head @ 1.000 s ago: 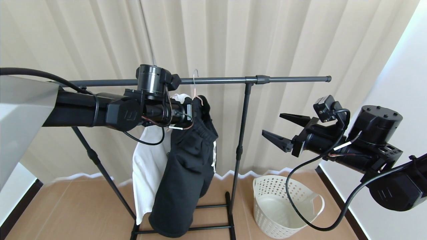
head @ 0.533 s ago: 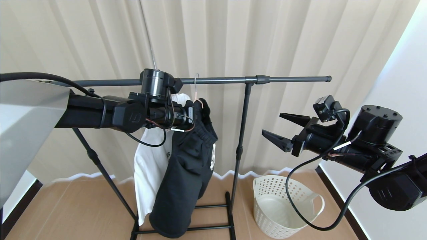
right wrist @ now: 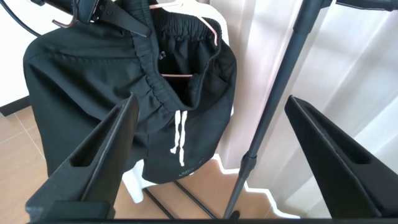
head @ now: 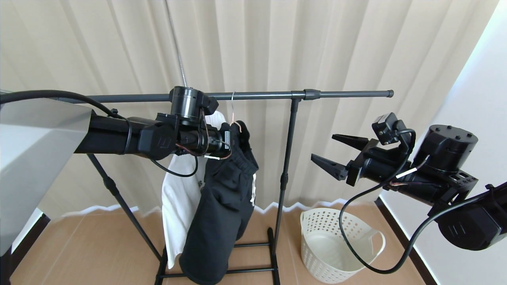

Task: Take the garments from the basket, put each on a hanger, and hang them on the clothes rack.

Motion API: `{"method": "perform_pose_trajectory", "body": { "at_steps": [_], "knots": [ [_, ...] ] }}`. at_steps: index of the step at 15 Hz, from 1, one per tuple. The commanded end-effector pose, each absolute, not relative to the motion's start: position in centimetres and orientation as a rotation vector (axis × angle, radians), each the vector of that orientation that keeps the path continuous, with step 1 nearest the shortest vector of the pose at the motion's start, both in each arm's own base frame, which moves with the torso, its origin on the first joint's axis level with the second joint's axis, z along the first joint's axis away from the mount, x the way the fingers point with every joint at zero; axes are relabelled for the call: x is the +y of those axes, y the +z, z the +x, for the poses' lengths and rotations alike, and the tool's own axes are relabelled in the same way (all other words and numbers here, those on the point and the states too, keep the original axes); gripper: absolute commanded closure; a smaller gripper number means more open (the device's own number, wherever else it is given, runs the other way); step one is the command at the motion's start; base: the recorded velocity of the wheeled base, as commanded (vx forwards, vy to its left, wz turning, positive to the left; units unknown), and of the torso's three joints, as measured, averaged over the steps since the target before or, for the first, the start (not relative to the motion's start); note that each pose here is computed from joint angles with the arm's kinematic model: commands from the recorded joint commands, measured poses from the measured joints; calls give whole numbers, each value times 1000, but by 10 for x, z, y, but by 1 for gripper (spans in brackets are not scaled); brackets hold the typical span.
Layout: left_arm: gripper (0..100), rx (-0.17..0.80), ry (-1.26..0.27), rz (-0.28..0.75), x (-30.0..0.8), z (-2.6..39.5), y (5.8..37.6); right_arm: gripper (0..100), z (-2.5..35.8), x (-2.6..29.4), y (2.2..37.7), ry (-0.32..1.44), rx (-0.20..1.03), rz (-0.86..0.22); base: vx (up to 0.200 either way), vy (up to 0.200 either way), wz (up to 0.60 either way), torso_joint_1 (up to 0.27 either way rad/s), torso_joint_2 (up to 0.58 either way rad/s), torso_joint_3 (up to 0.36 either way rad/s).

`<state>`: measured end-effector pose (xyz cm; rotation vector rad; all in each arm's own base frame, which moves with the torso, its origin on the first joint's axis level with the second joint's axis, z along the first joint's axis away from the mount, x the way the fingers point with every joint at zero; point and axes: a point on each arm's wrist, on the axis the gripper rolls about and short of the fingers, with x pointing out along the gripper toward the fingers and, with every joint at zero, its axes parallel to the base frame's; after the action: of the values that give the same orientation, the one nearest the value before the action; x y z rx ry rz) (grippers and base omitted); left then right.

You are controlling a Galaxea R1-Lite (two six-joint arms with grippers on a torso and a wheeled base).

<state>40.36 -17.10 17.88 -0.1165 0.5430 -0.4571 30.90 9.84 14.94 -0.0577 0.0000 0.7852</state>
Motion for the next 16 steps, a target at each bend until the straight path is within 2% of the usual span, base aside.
{"method": "perform_pose_trajectory", "body": {
  "at_steps": [1,5,6,16],
  "knots": [
    [100,547,-455,-120,-171,404,177,0,309,99,149,786,1,-58,0,0,0,0,0,0],
    [100,547,-453,-123,-171,405,177,0,309,99,149,786,1,-58,0,0,0,0,0,0],
    [0,547,-453,-123,-171,405,177,0,309,99,149,786,1,-58,0,0,0,0,0,0],
    [0,545,-450,-123,-170,404,178,0,309,99,149,786,0,-58,0,0,0,0,0,0]
  ]
}}
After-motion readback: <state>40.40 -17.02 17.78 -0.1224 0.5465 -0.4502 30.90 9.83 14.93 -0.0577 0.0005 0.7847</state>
